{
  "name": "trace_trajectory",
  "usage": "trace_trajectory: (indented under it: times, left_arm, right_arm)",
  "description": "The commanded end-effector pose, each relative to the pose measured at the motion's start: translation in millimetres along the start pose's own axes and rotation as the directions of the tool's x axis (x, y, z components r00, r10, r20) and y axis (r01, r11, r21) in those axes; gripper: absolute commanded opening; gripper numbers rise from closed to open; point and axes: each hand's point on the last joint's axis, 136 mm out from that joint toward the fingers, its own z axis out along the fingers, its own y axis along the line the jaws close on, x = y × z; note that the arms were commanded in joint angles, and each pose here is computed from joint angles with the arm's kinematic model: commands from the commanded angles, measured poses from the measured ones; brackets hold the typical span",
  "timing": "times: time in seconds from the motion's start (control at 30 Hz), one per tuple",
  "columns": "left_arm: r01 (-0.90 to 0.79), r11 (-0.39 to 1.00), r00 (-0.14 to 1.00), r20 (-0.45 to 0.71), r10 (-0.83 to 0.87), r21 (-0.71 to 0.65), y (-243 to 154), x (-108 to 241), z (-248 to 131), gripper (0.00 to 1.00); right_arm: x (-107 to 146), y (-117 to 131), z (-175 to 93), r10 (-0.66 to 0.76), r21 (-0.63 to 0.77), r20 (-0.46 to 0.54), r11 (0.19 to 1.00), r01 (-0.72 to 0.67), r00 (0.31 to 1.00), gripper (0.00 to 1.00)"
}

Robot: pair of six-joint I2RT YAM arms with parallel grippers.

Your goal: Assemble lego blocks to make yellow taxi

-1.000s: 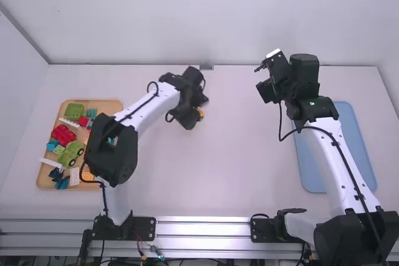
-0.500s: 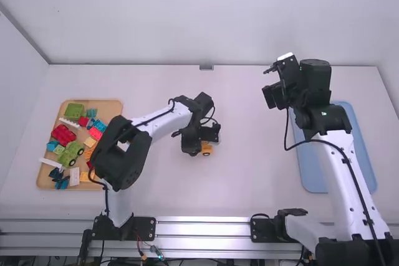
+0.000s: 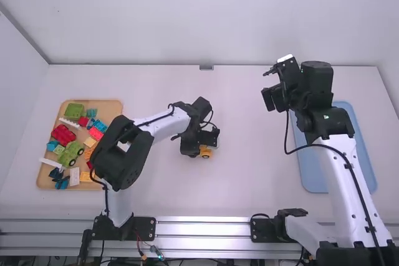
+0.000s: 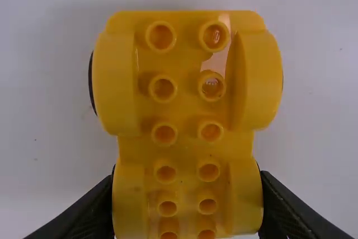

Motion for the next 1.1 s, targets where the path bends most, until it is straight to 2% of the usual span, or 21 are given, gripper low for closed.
trace_trajectory:
  times: [0.0,0.23,0.4,0.43,0.47,0.73,0.9,0.97,1.0,1.07]
  left_arm:
    - [-0.006,1.0,1.0,0.018,0.006,0.005,-1.6,0.7,-4.3,0.55]
    - [0.021,1.0,1.0,0.021,-0.021,0.001,-0.3,0.2,-4.4,0.67]
    - [0.021,1.0,1.0,0.014,-0.021,0.004,-1.4,1.4,-4.3,0.69]
    - [0.021,1.0,1.0,0.016,-0.021,0.005,-1.4,1.2,-4.3,0.77]
    - [0.021,1.0,1.0,0.018,-0.021,0.004,-1.1,0.8,-4.3,0.99]
    - [0.193,0.981,0.981,0.027,-0.192,-0.014,9.5,-6.4,-38.6,0.99]
    - [0.34,0.938,0.938,0.086,-0.335,-0.059,29.7,8.5,-69.6,0.99]
    - [0.503,0.86,0.861,0.128,-0.492,-0.082,42.4,27.9,-87.4,0.99]
    - [0.529,0.845,0.846,0.134,-0.517,-0.083,44.3,31.2,-89.7,0.99]
    - [0.679,0.729,0.73,0.181,-0.659,-0.086,57.6,53.4,-102.9,0.99]
  right_arm:
    - [-14.0,-6.3,-12.2,0.01,0.016,0.043,1.0,-0.011,0.999,0.99]
    - [-13.8,-6.0,-12.2,0.01,0.015,0.042,1.0,-0.011,0.999,0.99]
    - [-13.8,-6.0,-12.2,0.01,0.014,0.042,1.0,-0.01,0.999,0.99]
    - [-13.8,-6.0,-12.2,0.01,0.014,0.042,1.0,-0.011,0.999,0.99]
    - [-13.9,-6.2,-12.2,0.01,0.015,0.042,1.0,-0.011,0.999,0.98]
    - [-17.5,-7.6,-12.6,0.005,0.022,0.057,1.0,-0.007,0.998,0.99]
    - [-21.0,-9.0,-12.9,0.004,0.027,0.072,1.0,-0.006,0.997,0.98]
    - [-20.9,-9.2,-12.9,0.004,0.028,0.071,1.0,-0.006,0.997,0.98]
    - [-20.7,-9.2,-12.9,0.004,0.028,0.071,1.0,-0.006,0.997,0.99]
    - [-20.9,-9.0,-12.9,0.004,0.027,0.071,1.0,-0.006,0.997,0.99]
